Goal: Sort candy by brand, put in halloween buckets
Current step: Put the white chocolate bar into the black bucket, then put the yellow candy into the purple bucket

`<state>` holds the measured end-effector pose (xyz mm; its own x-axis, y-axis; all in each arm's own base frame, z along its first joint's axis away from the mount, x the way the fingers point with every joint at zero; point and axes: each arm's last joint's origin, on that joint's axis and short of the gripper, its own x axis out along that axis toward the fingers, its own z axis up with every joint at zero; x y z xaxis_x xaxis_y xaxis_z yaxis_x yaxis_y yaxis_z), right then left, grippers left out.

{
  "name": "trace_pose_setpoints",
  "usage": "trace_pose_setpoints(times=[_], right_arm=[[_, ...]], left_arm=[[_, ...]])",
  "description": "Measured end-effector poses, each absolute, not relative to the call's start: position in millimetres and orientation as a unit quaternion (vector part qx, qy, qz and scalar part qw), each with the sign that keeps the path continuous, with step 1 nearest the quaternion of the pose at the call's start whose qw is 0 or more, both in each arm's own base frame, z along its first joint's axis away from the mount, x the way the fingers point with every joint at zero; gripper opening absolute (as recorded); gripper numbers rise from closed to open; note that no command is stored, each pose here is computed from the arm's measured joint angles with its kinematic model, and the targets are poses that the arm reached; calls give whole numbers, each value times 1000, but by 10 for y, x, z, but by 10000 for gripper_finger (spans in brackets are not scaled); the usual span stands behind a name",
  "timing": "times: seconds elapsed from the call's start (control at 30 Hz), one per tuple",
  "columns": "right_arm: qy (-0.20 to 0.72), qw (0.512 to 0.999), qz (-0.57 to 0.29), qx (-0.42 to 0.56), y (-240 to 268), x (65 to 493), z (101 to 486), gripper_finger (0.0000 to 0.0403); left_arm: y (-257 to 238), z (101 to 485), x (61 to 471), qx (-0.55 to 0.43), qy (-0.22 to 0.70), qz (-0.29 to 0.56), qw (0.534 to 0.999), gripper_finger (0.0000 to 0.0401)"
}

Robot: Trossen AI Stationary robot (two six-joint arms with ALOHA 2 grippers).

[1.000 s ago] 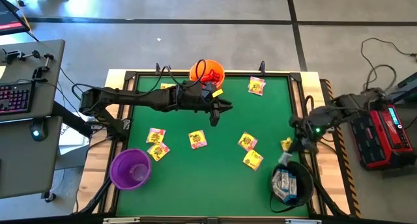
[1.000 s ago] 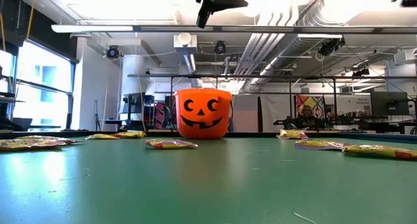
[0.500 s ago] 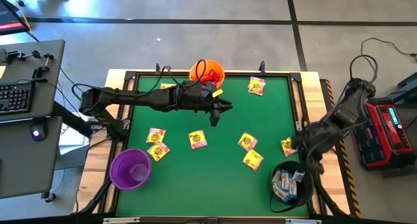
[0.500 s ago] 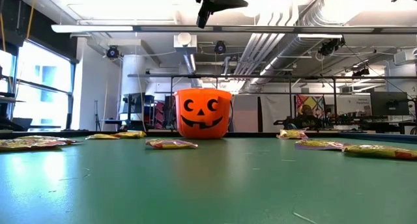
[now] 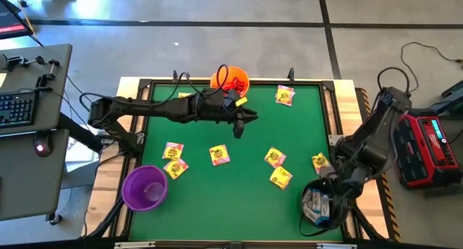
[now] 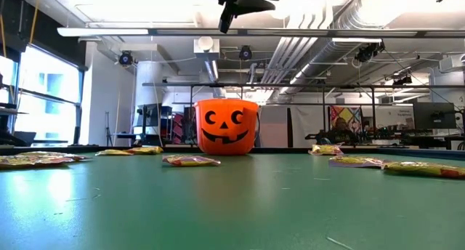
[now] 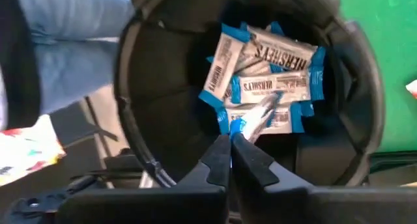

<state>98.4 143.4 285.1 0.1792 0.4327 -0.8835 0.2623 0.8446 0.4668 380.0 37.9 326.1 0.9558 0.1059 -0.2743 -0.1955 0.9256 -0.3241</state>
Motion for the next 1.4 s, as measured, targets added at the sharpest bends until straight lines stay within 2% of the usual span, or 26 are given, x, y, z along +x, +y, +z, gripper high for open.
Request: trace_pose_setpoints(times=[0.5,0.67,0.9,1.03,1.2,1.4], right_arm=[[676,712,7,190,1868,1213,2392,1],[676,707,7,209,1904,1233,2383,32],[655,720,32,226,1896,1233,2639,124],[647,739,25,183,1839,1215,2854,152],[662,734,-16,147,1681,1204,3063,150],[664,734,-56,130,1411,1310,3319,108]], left_arm=[[377,3235,3793,-174,142,76,972,69],[382,3222,3788,-173,148,80,970,66],[384,3215,3785,-152,154,79,973,29],[432,3215,3780,-138,154,82,975,5],[547,3229,3770,-125,149,67,979,2],[596,3258,3769,-115,137,26,983,1]])
